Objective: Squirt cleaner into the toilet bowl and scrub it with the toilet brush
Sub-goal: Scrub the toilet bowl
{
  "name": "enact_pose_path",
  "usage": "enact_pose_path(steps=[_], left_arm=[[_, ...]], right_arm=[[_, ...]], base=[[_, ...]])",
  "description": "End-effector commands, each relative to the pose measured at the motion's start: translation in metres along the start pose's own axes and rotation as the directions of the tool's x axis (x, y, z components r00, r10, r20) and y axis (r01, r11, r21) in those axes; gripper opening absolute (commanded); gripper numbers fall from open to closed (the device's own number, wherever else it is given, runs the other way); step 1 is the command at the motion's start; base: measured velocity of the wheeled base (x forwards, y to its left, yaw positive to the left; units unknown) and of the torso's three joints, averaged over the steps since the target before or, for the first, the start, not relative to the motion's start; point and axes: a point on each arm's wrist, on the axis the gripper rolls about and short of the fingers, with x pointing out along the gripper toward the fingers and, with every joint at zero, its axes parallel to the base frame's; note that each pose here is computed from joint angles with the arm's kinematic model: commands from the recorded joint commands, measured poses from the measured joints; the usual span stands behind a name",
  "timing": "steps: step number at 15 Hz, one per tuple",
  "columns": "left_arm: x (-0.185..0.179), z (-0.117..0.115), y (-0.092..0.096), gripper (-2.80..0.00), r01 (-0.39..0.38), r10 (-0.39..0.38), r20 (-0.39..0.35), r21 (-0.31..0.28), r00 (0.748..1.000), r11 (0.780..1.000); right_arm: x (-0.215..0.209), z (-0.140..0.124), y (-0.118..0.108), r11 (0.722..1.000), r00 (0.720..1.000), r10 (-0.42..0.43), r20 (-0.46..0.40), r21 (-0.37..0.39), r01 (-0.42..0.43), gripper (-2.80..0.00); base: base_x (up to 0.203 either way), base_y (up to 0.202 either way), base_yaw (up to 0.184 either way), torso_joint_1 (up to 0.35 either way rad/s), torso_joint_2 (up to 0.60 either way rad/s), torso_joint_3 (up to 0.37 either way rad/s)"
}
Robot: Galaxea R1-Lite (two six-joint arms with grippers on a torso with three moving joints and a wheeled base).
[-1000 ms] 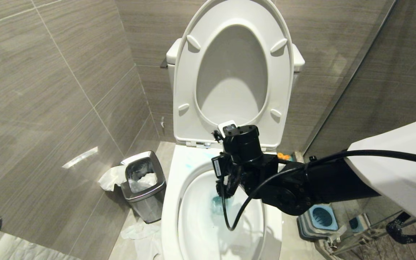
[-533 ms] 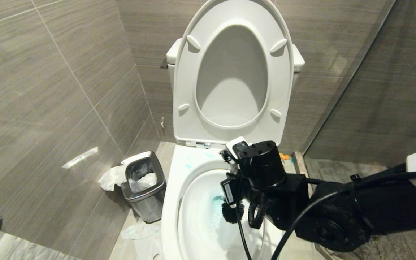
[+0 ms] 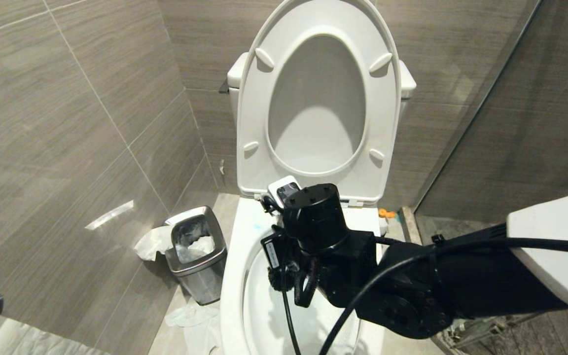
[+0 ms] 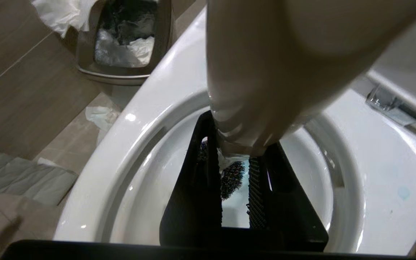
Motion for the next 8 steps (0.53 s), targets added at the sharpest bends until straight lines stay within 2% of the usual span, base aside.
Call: enact_pose_path(steps=[1, 3, 8], left_arm=[[0.0, 0.0, 0.0, -2.8, 0.0, 0.0, -0.002, 0.0, 1.0, 1.0], [0.0, 0.0, 0.0, -2.8, 0.0, 0.0, -0.002, 0.0, 1.0, 1.0], [0.0, 0.0, 0.0, -2.8, 0.0, 0.0, -0.002, 0.0, 1.0, 1.0]], right_arm=[[0.028, -0.007, -0.009, 0.999, 0.999, -0.047, -0.013, -0.016, 0.046, -2.8], [0.033, -0.007, -0.017, 0.998, 0.998, -0.067, -0.015, -0.011, 0.067, -2.8], [0.051, -0.026, -0.02, 0.996, 0.995, -0.087, -0.055, -0.012, 0.086, -2.8]], base=[[0.0, 0.0, 0.0, 0.0, 0.0, 0.0], [0.0, 0.0, 0.0, 0.0, 0.0, 0.0], [0.0, 0.0, 0.0, 0.0, 0.0, 0.0]])
